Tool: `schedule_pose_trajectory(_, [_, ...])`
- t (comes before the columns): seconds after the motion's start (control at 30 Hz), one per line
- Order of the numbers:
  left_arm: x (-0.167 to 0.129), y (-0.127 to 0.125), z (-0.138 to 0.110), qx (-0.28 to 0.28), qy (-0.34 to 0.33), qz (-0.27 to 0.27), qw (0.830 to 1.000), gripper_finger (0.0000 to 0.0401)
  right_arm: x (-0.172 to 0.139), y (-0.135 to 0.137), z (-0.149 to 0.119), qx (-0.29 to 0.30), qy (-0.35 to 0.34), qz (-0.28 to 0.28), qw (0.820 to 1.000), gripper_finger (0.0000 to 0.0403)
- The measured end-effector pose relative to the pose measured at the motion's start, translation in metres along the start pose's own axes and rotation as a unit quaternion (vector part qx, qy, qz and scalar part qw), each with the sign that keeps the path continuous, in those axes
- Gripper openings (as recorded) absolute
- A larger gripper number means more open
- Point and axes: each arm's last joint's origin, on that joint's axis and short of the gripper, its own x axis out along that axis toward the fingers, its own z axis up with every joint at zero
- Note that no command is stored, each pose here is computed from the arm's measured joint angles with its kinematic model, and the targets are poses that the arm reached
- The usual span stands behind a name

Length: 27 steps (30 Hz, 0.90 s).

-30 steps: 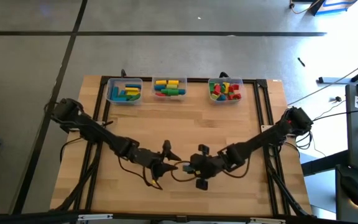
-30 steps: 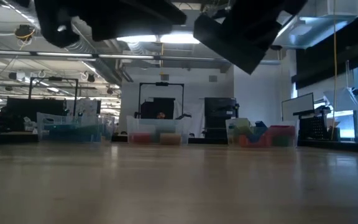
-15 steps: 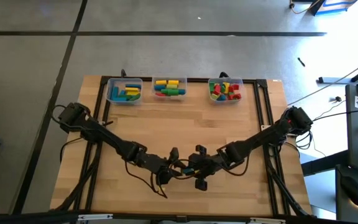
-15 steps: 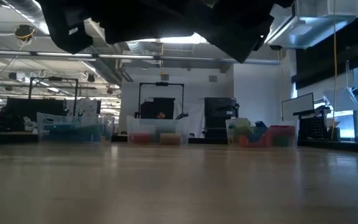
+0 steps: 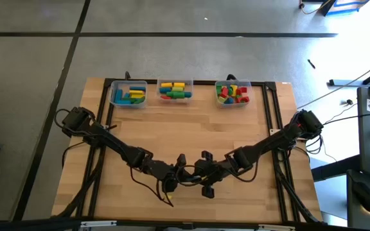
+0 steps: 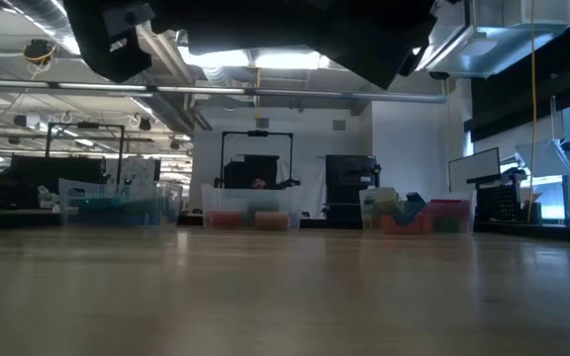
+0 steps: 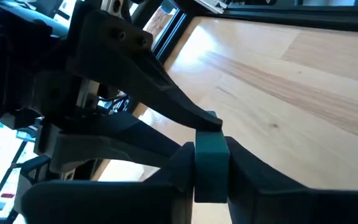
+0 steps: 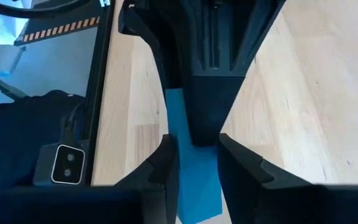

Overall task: Sort blocks by size
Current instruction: Put the blue rectangular block into the left transparent bin

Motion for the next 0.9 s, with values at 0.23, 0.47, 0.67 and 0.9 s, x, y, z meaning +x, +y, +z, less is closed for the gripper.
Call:
schedule_pose_trajectory(0.23, [-0.002,-0.003,0.002,-0.002,0.003,-0.006,1.000,0.0047,0.000,0.002,0.000,0.020,0.007,0.017,1.000,0.0096])
schedule_pose_trajectory(0.47, [-0.024,0.003,0.004,-0.067,0.050,-0.023,0.996,0.0055,-0.012,0.008,-0.003,0.019,0.031,0.044,0.998,0.0096])
schedule_pose_trajectory(0.67, [-0.056,0.015,0.000,-0.143,0.106,-0.048,0.983,0.0050,-0.013,0.017,-0.010,0.033,0.048,0.054,0.997,0.0125])
schedule_pose_trajectory(0.9, [-0.098,0.037,-0.016,-0.230,0.205,-0.010,0.951,0.0049,-0.014,0.015,-0.017,0.038,0.068,0.020,0.997,0.0225])
